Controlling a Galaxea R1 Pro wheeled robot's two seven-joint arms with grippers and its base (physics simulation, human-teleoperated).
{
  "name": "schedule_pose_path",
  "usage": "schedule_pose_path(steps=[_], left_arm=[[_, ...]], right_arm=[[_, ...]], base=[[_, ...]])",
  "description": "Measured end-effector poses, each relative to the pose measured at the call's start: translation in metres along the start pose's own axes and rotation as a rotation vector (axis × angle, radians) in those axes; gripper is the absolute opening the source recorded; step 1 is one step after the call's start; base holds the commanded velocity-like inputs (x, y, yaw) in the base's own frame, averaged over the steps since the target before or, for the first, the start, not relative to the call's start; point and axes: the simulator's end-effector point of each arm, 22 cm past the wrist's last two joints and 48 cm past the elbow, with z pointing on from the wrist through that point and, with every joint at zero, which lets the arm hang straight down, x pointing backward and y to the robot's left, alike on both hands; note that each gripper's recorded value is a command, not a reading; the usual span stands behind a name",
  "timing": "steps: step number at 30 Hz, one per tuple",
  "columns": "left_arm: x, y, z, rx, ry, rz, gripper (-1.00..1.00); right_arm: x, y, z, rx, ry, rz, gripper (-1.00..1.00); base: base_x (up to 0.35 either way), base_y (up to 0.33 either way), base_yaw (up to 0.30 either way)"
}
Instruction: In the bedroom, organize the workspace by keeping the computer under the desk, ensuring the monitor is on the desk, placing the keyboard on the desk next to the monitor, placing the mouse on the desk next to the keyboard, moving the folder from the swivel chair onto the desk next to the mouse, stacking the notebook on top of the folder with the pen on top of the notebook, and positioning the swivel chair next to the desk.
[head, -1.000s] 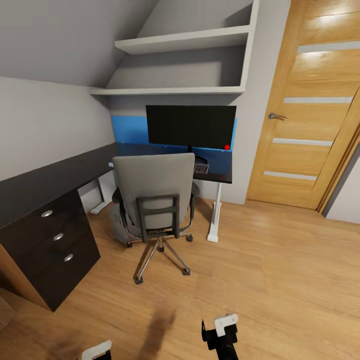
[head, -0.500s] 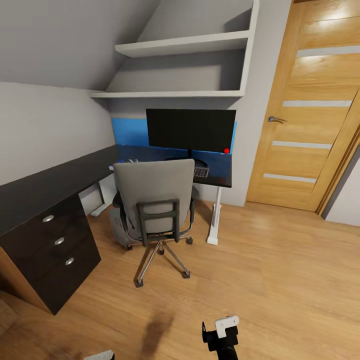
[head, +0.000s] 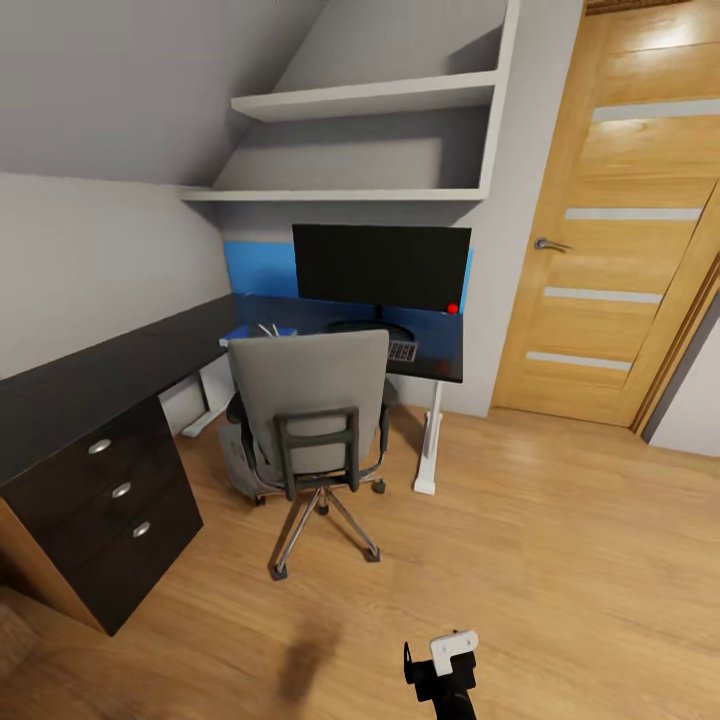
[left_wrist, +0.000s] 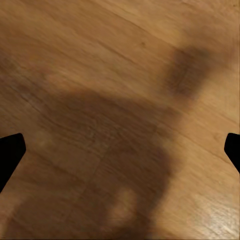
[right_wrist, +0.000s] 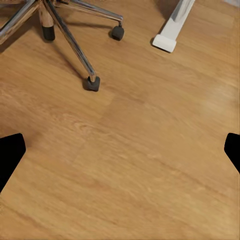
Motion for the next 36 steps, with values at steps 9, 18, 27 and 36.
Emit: schedule_pose_path(steps=[9, 18, 27, 36], left_arm=[[-0.031, 0.018, -0.028, -0.067, -0.19, -0.012, 1.0], [-0.04, 0.013, -0.043, -0.061, -0.201, -0.014, 1.0], [-0.052, 0.013, -0.056, -0.063, -0.202, -0.014, 1.0], [-0.057, 0.013, -0.063, -0.064, -0.2, -0.015, 1.0]], right_arm=[[-0.016, -0.003, -0.008, 0.0, 0.0, 0.0, 1.0], [-0.031, -0.006, -0.015, -0.001, 0.0, 0.0, 1.0], [-0.046, -0.008, -0.023, 0.0, 0.001, -0.001, 1.0], [-0.054, -0.01, -0.027, 0.0, 0.001, -0.001, 1.0]], base=[[0.0, 0.0, 0.0], [0.0, 0.0, 0.0], [0.0, 0.0, 0.0], [0.0, 0.0, -0.014]])
